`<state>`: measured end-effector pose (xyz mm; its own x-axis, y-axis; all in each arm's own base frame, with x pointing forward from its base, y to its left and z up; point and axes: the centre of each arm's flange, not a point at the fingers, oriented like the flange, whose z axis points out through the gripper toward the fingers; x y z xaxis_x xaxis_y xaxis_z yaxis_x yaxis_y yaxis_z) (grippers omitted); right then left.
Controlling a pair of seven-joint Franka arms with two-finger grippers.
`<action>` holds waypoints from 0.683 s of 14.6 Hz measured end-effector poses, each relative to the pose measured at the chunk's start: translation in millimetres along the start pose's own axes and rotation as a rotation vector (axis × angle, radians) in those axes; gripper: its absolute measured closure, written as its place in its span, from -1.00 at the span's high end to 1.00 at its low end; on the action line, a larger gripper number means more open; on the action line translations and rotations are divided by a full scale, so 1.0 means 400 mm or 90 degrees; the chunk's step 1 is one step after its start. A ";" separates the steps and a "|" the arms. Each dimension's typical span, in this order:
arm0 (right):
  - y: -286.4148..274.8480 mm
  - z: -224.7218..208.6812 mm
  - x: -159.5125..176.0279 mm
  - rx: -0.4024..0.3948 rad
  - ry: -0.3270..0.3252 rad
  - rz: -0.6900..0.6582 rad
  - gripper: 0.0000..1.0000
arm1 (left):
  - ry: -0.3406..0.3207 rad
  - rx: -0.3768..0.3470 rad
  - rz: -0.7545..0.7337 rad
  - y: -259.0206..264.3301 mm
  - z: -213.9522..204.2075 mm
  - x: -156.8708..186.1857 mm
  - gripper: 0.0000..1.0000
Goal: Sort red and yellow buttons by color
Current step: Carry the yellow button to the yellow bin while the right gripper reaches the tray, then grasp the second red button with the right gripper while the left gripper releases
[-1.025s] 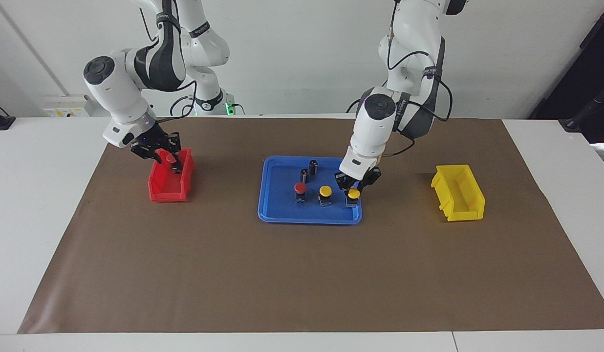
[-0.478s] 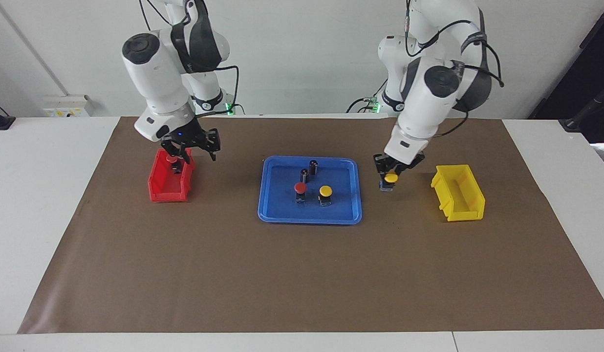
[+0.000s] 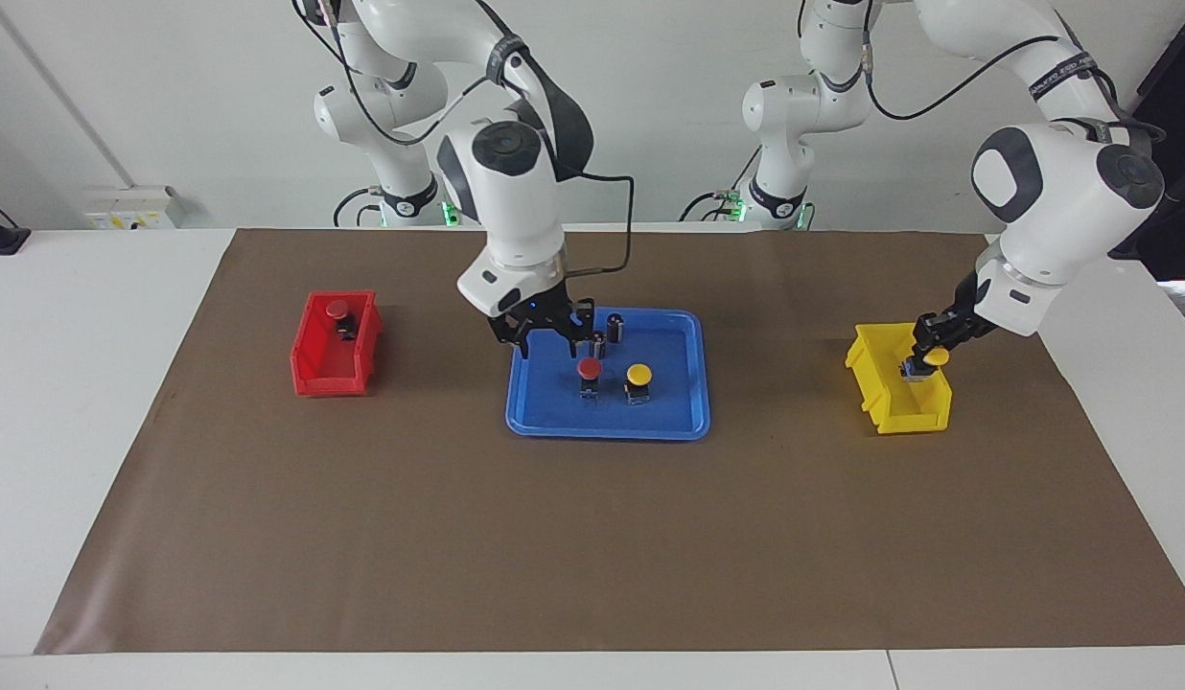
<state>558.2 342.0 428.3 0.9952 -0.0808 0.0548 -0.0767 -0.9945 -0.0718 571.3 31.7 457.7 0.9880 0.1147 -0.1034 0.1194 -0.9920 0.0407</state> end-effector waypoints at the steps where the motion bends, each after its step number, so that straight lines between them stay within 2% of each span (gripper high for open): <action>1: -0.036 0.045 -0.012 -0.012 0.006 0.001 0.45 | -0.012 0.000 0.000 -0.014 0.020 -0.012 -0.18; 4: -0.086 0.132 -0.031 -0.032 0.010 -0.003 0.45 | -0.024 0.000 0.003 -0.025 0.074 -0.059 -0.18; 10: -0.082 0.158 -0.037 -0.046 0.005 -0.009 0.45 | -0.002 0.001 0.001 -0.034 0.192 -0.123 -0.18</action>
<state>549.7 379.9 366.7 0.9958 -0.0669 0.0630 -0.0671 -0.9977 0.0009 513.6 35.5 386.1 0.9878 0.1135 -0.1070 0.1183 -0.9922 0.0395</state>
